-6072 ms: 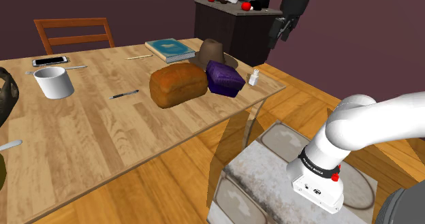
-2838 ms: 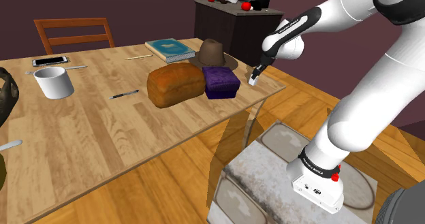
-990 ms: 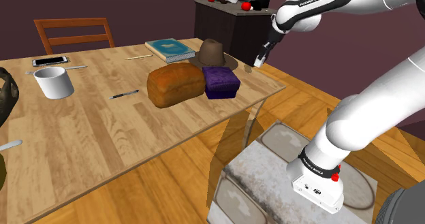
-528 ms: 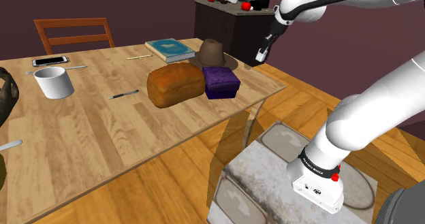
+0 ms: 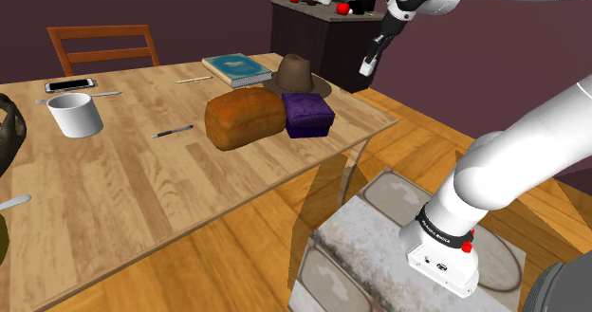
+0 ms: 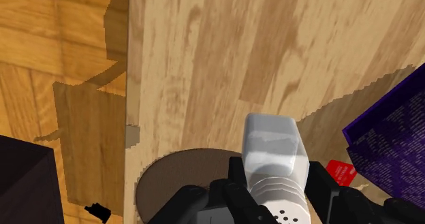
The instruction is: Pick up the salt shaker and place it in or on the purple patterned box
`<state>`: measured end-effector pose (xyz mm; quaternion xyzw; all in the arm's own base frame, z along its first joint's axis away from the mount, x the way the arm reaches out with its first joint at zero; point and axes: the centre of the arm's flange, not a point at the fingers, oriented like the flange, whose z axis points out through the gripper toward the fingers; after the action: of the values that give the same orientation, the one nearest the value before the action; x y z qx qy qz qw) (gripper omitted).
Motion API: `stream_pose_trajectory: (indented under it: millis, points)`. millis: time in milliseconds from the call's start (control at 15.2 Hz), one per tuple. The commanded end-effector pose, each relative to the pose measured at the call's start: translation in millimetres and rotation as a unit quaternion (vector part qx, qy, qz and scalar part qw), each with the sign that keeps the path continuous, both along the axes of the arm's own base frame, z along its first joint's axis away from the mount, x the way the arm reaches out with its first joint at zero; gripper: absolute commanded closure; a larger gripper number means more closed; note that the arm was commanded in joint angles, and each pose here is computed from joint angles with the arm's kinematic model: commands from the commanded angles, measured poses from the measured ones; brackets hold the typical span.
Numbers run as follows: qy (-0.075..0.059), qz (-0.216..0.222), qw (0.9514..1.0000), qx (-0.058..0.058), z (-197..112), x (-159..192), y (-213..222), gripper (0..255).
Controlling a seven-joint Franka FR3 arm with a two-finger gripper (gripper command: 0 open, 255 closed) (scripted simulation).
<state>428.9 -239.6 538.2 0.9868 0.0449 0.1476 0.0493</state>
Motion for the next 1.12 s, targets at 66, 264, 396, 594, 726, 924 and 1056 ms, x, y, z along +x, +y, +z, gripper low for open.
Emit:
stream_pose_trajectory:
  millis: [66, 264, 396, 594, 726, 924, 1056]
  points:
    - [0.000, 0.000, 1.0000, 0.000, 16, -1, 1, 255]
    - [0.000, 0.000, 1.0000, 0.000, 23, 5, 26, 255]
    - [0.000, 0.000, 1.0000, 0.000, 26, 12, 52, 255]
    - [0.000, 0.000, 1.0000, 0.000, 29, 22, 90, 255]
    - [0.000, 0.000, 1.0000, 0.000, 31, 28, 116, 255]
    - [0.000, 0.000, 1.0000, 0.000, 35, 38, 154, 255]
    - [0.000, 0.000, 1.0000, 0.000, 37, 44, 179, 255]
